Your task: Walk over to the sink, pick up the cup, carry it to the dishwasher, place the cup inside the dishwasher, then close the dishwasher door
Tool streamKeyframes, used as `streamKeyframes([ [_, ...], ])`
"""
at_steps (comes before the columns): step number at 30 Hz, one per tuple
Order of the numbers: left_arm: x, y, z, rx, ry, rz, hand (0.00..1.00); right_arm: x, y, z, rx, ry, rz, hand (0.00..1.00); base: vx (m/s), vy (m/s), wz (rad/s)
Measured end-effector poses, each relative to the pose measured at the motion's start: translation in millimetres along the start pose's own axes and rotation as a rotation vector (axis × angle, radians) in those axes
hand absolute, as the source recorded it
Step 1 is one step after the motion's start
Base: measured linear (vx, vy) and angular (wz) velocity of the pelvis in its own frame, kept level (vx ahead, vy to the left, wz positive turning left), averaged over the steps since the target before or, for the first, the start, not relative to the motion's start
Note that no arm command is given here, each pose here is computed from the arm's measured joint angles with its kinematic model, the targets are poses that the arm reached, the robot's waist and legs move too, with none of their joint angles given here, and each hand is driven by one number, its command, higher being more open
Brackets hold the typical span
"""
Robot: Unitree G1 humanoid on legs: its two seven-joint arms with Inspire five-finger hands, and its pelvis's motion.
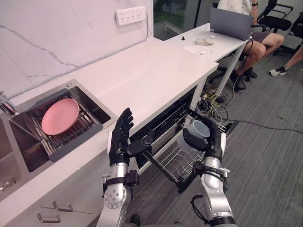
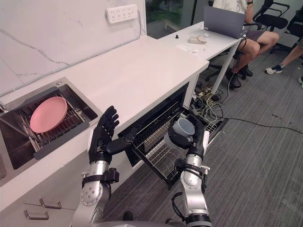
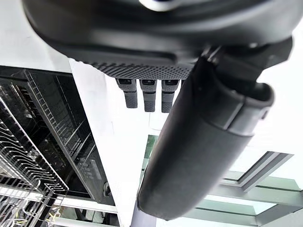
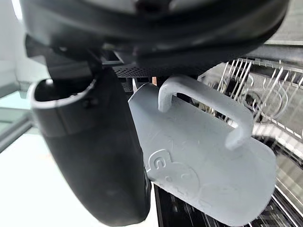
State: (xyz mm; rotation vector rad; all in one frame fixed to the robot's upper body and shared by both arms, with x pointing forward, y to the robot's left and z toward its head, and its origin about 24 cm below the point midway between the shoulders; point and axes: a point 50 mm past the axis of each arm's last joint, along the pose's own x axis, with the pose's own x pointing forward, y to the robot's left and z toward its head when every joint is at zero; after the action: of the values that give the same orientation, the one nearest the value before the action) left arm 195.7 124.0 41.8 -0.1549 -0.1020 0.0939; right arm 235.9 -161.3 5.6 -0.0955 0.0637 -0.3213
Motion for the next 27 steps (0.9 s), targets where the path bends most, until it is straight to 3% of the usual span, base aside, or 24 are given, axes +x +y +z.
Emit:
streamKeyframes([
  [7,-10.3,16.8,-33.1,0.058,0.159,-0.114,0.9,39.6,-23.8,-30.1,-0.249,0.154,0.087,0.3,-0.03,-0.006,0.34],
  [11,-13.7,33.1,-47.0,0.072,0.231,-0.093,0.9,80.1,-29.4,-1.7,-0.335,0.09,0.07,0.3,-0.13,-0.006,0.47],
  [19,-15.8,61.7,-69.2,0.158,0.347,-0.026,0.9,126.4,-22.4,51.2,-0.453,-0.021,0.047,0.3,-0.12,0.01,0.26],
  [20,-14.4,63.9,-71.5,0.162,0.355,-0.009,0.9,132.0,-23.5,58.3,-0.459,-0.028,0.034,0.9,-0.09,0.018,0.17],
  [27,1.5,67.4,-81.9,0.172,0.381,0.061,0.9,140.3,-19.3,64.9,-0.465,0.001,0.011,0.9,-0.02,-0.001,0.03],
])
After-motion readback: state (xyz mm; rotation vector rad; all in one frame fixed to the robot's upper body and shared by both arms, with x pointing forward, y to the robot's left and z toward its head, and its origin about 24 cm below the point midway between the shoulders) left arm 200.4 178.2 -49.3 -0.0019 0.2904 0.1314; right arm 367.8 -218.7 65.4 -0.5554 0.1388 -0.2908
